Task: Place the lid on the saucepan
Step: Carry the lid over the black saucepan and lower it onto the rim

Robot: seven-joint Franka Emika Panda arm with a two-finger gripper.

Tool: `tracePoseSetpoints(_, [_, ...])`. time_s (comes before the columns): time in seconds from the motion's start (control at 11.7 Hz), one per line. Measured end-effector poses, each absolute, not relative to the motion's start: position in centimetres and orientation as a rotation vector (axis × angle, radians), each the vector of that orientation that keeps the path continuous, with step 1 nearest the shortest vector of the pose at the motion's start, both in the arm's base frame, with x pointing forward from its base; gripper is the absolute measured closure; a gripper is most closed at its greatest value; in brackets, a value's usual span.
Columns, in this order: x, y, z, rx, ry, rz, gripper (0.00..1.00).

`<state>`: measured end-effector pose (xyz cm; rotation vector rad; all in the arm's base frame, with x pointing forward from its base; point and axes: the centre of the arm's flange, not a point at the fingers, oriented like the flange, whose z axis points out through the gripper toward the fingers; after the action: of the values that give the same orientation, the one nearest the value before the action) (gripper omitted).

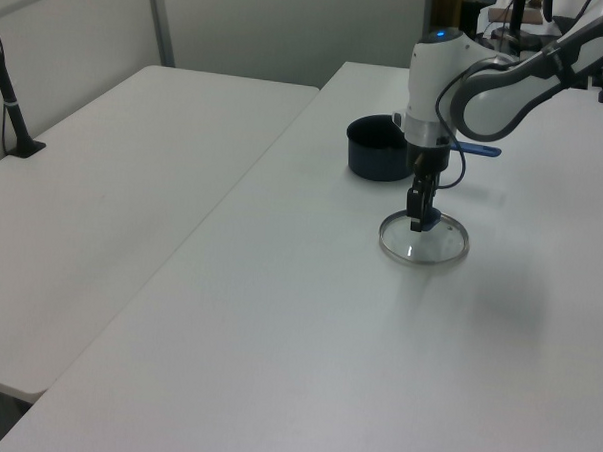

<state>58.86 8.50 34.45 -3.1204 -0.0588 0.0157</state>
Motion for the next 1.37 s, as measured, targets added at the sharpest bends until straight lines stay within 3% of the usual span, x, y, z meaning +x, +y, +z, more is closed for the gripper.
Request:
tracePoseSetpoints(0.17, [59.1, 7.4, 38.6, -3.135, -0.036, 0.12, 0.35])
tracePoseSetpoints(0.34, [59.1, 5.5, 45.4, -3.132, -0.095, 0.213, 0.35])
tracePoseSetpoints(0.51, [60.1, 2.7, 51.9, -3.11, -0.07, 0.127, 0.35])
tracePoseSetpoints(0.77, [62.5, -5.7, 56.9, -3.11, 0.128, -0.087, 0.35])
tracePoseSetpoints(1.03, [66.3, -11.9, 55.9, -3.109, 0.275, -0.318, 0.35])
tracePoseSetpoints(1.37, [69.9, -13.4, 47.2, -3.102, 0.34, -0.293, 0.35])
